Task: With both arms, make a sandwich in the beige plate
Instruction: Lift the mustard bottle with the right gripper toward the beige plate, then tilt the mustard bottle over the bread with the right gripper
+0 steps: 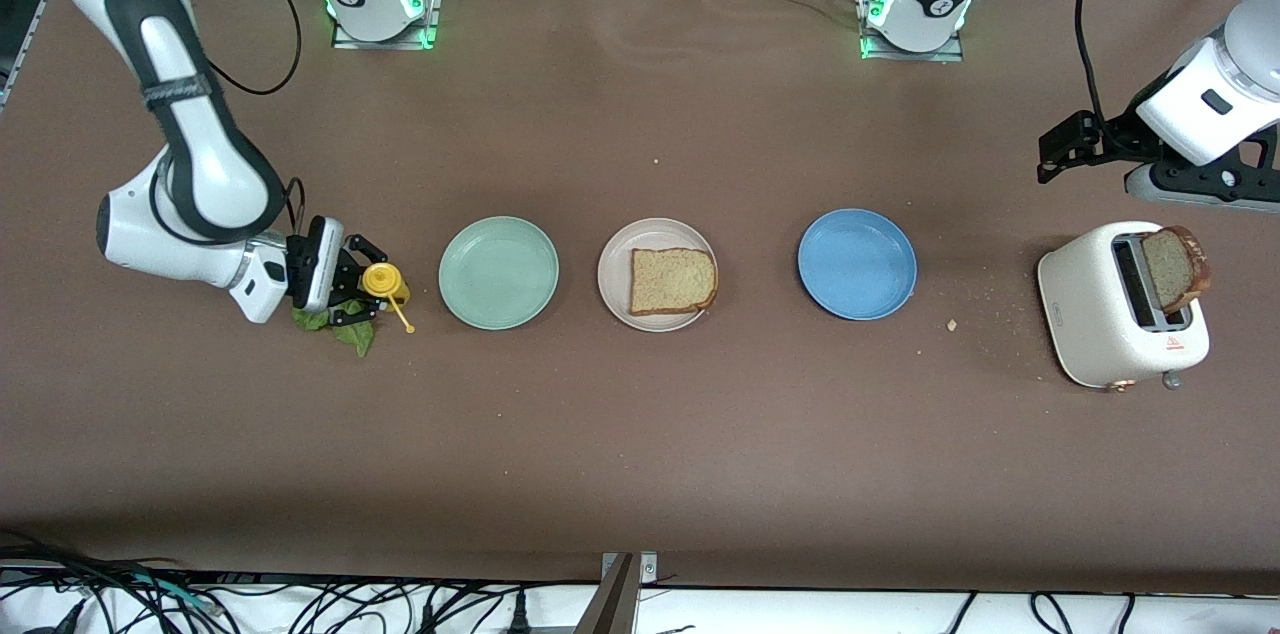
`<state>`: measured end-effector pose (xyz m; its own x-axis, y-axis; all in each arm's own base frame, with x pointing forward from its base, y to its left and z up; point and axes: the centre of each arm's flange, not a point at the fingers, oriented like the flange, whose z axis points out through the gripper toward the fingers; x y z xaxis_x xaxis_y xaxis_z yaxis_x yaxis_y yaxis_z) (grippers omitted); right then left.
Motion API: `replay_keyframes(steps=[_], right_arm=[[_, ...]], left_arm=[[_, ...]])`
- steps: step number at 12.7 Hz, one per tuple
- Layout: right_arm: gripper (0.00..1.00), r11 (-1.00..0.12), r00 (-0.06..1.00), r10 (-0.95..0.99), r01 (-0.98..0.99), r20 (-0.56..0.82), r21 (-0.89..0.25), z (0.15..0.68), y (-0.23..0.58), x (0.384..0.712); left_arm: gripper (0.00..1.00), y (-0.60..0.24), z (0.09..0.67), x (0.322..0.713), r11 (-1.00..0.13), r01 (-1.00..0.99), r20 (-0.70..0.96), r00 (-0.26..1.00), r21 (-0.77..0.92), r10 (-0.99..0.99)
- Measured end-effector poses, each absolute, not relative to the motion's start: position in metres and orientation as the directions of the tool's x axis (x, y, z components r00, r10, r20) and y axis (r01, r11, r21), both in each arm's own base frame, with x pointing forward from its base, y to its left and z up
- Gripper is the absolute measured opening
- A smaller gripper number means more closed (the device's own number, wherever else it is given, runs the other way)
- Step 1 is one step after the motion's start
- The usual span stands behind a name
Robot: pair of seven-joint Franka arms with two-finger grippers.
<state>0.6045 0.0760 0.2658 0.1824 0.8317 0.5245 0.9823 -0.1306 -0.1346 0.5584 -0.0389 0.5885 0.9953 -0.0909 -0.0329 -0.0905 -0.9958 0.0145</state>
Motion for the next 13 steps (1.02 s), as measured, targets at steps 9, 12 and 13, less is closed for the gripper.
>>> replay_keyframes(steps=[9, 12, 13], right_arm=[[0.23, -0.439, 0.438, 0.898, 0.898, -0.038, -0.031, 0.304, 0.259, 0.575], [0.23, -0.485, 0.481, 0.864, 0.874, -0.152, 0.007, 0.309, 0.334, 0.568], [0.23, -0.493, 0.490, 0.850, 0.869, -0.196, 0.034, 0.309, 0.360, 0.565]], left_arm=[[1.00, -0.040, 0.588, 0.557, -0.996, -0.092, -0.042, 0.995, 0.015, -0.092], [1.00, -0.040, 0.588, 0.557, -0.996, -0.092, -0.043, 0.995, 0.015, -0.093], [1.00, -0.040, 0.588, 0.557, -0.996, -0.093, -0.043, 0.995, 0.015, -0.093]])
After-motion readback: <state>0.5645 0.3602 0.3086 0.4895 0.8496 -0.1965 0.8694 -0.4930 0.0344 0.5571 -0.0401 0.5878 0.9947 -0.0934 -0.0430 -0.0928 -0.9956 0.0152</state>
